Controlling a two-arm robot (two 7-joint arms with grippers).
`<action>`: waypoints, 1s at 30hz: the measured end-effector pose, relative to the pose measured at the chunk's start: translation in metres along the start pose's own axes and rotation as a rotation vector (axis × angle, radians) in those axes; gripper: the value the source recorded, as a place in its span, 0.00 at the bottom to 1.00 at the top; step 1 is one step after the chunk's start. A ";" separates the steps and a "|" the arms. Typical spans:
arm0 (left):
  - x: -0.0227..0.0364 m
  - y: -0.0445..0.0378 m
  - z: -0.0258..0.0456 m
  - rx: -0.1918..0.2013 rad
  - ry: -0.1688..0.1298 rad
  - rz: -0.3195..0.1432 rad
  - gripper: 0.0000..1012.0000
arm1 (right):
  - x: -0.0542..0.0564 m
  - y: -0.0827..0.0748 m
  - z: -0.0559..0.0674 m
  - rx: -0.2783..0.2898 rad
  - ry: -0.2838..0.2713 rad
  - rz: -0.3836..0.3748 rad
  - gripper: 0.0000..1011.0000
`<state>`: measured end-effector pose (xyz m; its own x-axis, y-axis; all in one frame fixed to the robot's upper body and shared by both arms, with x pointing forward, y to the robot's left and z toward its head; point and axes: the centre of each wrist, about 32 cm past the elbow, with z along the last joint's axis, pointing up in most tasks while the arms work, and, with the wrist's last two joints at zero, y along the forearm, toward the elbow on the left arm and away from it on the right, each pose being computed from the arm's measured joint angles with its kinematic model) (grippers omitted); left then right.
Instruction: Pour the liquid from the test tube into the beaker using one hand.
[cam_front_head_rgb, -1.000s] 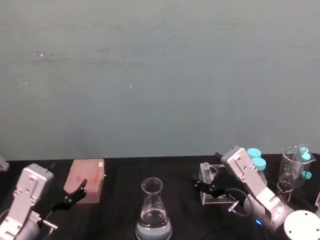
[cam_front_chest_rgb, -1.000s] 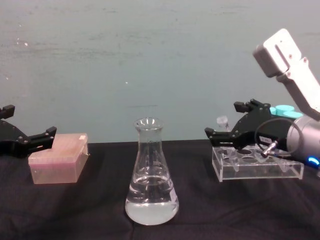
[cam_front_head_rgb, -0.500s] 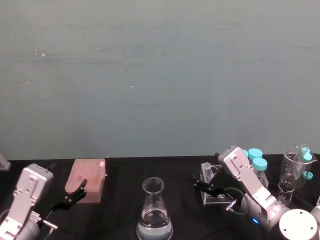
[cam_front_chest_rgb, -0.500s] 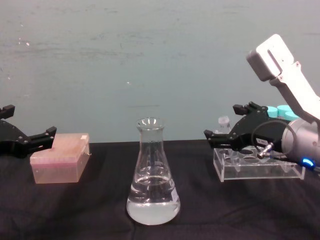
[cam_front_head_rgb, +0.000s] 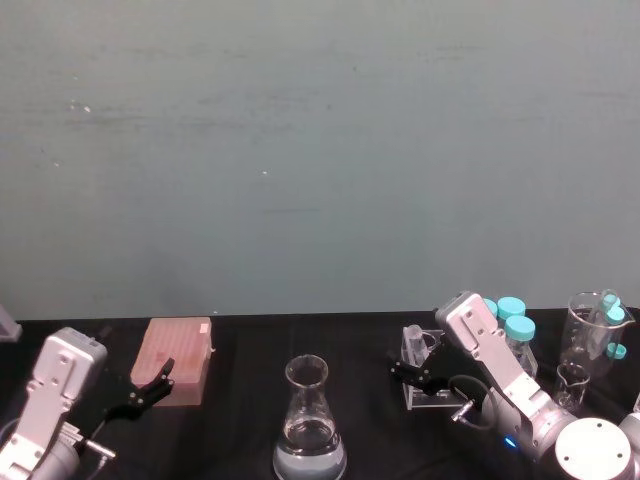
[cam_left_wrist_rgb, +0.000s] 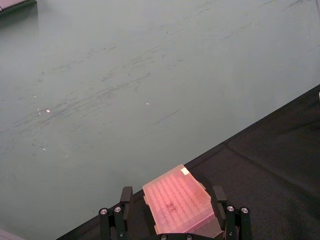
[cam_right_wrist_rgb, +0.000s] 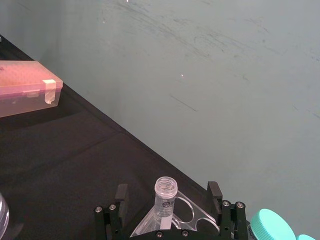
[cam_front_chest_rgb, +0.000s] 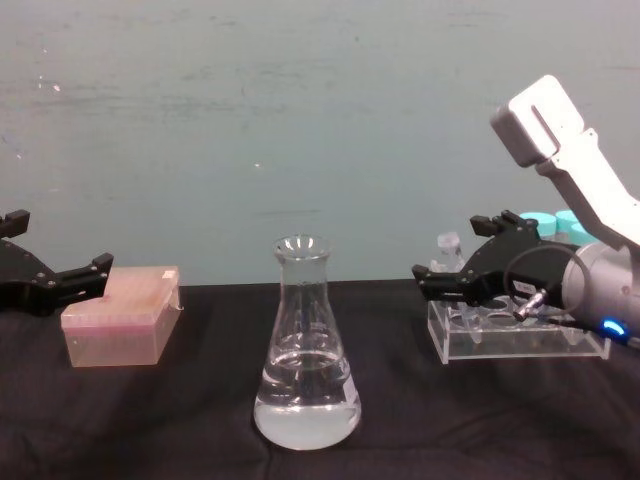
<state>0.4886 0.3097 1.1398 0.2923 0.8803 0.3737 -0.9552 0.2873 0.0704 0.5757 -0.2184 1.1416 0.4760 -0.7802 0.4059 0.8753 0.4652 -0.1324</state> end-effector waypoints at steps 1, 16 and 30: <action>0.0000 0.0000 0.0000 0.000 0.000 0.000 0.99 | 0.000 0.000 0.000 -0.001 0.001 -0.001 0.99; 0.0000 0.0000 0.0000 0.000 0.000 0.000 0.99 | 0.000 0.001 0.000 -0.002 0.004 0.001 0.97; 0.0000 0.0000 0.0000 0.000 0.000 0.000 0.99 | 0.000 0.000 0.000 -0.002 0.004 0.002 0.59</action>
<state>0.4886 0.3097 1.1398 0.2923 0.8803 0.3737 -0.9552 0.2873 0.0703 0.5760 -0.2182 1.1415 0.4777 -0.7812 0.4019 0.8746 0.4657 -0.1344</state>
